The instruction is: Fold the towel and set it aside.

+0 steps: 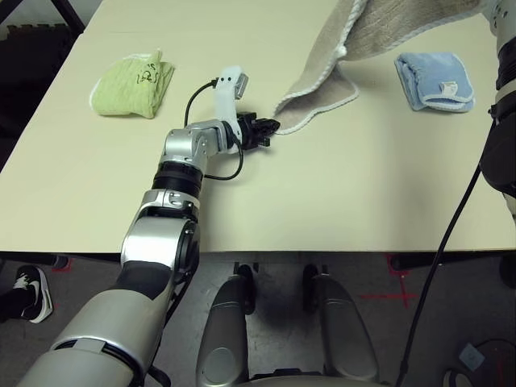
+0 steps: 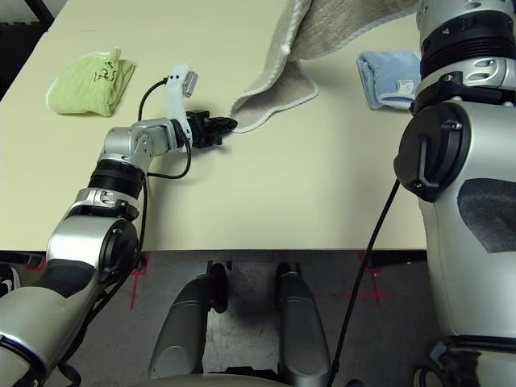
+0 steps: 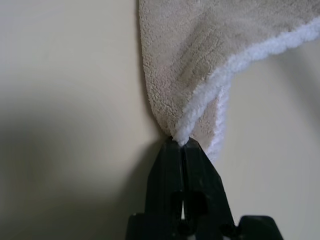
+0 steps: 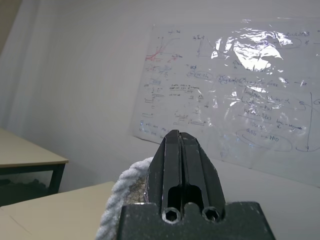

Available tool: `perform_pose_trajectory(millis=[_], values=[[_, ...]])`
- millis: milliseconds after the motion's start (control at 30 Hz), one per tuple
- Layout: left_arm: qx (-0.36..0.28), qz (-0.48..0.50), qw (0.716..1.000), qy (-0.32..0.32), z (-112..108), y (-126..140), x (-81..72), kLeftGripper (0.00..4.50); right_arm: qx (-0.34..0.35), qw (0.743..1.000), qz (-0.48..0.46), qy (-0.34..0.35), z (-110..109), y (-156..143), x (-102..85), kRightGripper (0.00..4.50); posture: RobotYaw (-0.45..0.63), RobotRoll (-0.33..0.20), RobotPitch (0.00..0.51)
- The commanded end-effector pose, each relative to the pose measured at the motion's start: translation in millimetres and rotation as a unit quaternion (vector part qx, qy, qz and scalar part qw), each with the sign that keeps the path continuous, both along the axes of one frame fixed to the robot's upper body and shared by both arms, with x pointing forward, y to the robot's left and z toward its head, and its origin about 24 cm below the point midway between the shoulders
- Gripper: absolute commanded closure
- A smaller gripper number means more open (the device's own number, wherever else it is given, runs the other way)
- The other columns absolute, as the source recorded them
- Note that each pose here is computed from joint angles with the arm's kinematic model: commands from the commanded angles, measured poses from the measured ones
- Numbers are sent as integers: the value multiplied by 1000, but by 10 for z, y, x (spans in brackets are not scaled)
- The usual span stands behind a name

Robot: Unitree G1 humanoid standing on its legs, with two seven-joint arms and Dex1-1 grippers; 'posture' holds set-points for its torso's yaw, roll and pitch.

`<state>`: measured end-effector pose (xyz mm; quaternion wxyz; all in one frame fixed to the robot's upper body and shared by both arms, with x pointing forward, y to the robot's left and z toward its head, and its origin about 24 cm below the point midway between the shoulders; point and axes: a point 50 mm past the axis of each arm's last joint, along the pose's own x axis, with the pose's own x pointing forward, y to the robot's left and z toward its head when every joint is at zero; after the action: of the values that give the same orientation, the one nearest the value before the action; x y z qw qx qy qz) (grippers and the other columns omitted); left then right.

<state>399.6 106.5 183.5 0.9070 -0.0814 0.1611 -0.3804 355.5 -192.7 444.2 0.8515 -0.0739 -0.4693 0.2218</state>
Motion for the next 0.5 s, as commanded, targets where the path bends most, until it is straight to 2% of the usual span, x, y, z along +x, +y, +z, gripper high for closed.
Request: perform_pose_trajectory(millis=[33, 100, 167, 233, 400, 500], values=[[26, 3, 1000, 5, -17, 152, -1, 4457, 2, 1000, -17, -13, 16, -97, -42, 4500, -54, 0, 320], [43, 10, 999, -17, 77, 301, 12, 4457, 5, 1000, -27, -3, -35, -169, -24, 4500, -56, 0, 321], [73, 41, 993, -80, 401, 634, 36, 4457, 9, 998, -51, 24, -188, -352, 15, 4500, -55, 0, 326], [95, 51, 985, -133, 729, 882, -7, 4457, 10, 996, -73, 52, -388, -545, 43, 4500, -35, 0, 328], [139, 13, 973, -185, 1124, 1125, -209, 4457, 31, 984, -70, 161, -949, -955, 32, 4500, 14, 0, 341], [152, 30, 963, -218, 1342, 1244, -278, 4457, 34, 964, -45, 259, -1356, -1139, -30, 4500, 14, 0, 341]])
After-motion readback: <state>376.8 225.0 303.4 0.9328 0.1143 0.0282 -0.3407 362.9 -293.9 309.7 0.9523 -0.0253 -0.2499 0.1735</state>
